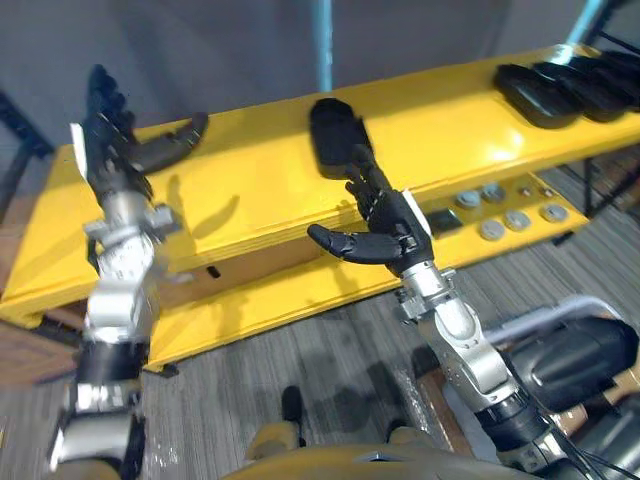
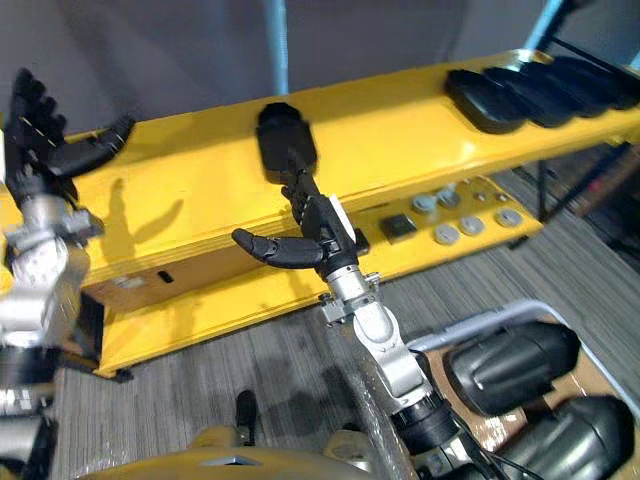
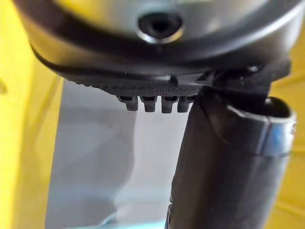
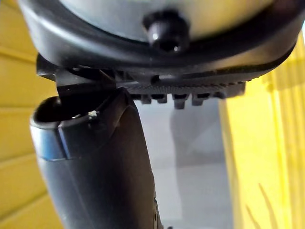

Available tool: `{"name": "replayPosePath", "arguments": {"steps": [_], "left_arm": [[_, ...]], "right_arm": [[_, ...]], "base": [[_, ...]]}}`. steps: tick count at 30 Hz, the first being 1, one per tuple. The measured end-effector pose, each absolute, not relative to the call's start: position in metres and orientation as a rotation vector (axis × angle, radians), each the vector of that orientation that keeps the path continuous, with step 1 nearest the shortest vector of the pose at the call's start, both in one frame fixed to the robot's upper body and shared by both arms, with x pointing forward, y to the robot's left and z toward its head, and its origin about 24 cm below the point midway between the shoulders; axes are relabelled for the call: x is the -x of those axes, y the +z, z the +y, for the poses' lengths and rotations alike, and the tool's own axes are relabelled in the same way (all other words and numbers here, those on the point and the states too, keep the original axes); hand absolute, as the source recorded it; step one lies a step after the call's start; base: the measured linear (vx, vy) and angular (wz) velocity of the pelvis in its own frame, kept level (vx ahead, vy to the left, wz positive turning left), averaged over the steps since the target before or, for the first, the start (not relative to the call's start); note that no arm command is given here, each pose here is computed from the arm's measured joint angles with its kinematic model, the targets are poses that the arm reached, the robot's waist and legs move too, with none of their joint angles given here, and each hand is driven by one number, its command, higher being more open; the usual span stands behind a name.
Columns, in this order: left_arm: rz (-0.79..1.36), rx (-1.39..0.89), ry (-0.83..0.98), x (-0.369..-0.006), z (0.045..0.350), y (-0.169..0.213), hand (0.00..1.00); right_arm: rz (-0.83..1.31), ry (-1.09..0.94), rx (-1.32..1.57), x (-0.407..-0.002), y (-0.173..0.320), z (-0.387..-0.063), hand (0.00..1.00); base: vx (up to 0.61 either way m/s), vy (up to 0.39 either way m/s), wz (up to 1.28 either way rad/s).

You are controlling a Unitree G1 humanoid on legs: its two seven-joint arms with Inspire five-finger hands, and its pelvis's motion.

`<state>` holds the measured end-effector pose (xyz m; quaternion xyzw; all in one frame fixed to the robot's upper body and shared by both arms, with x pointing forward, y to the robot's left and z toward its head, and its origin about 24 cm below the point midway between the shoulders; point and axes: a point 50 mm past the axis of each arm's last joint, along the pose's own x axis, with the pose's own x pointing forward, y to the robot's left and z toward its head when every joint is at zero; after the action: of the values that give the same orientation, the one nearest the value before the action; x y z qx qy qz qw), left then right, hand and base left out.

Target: Walk over and take three plastic housings, then place them on the shelf

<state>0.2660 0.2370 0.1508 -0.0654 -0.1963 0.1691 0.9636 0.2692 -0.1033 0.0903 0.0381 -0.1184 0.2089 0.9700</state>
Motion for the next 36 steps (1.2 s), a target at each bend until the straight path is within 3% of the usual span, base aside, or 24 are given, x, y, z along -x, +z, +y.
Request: {"name": "replayPosePath", "arguments": {"steps": [6,11,20,30,36], "left_arm": [[-0.3,0.222,0.279,-0.246,0.219,0.116,1.0],[-0.465,0.256,0.132,-0.237,0.199,0.141,1.0],[-0.586,0.266,0.018,-0.232,0.193,0.157,1.0],[-0.754,0.363,-0.044,-0.233,0.187,0.177,1.0],[-0.719,0.369,-0.063,-0.24,0.182,0.17,1.0]], "right_arm": [[-0.21,0.394,-0.049,-0.309,0.097,-0.09,1.0],[-0.206,0.322,-0.007,-0.337,0.109,-0.079,1.0],[-0.204,-0.019,-0.034,-0.385,0.145,-0.131,1.0],[-0.255,-0.146,-0.041,-0.398,0.177,-0.158,1.0],[-0.284,-0.17,-0.053,-0.4,0.188,-0.164,1.0]], "base": [[-0.06,-0.032,0.34],[-0.07,-0.038,0.23],[0.0,0.0,0.13],[0.01,-0.059,0.0],[0.03,-0.09,-0.03]]}}
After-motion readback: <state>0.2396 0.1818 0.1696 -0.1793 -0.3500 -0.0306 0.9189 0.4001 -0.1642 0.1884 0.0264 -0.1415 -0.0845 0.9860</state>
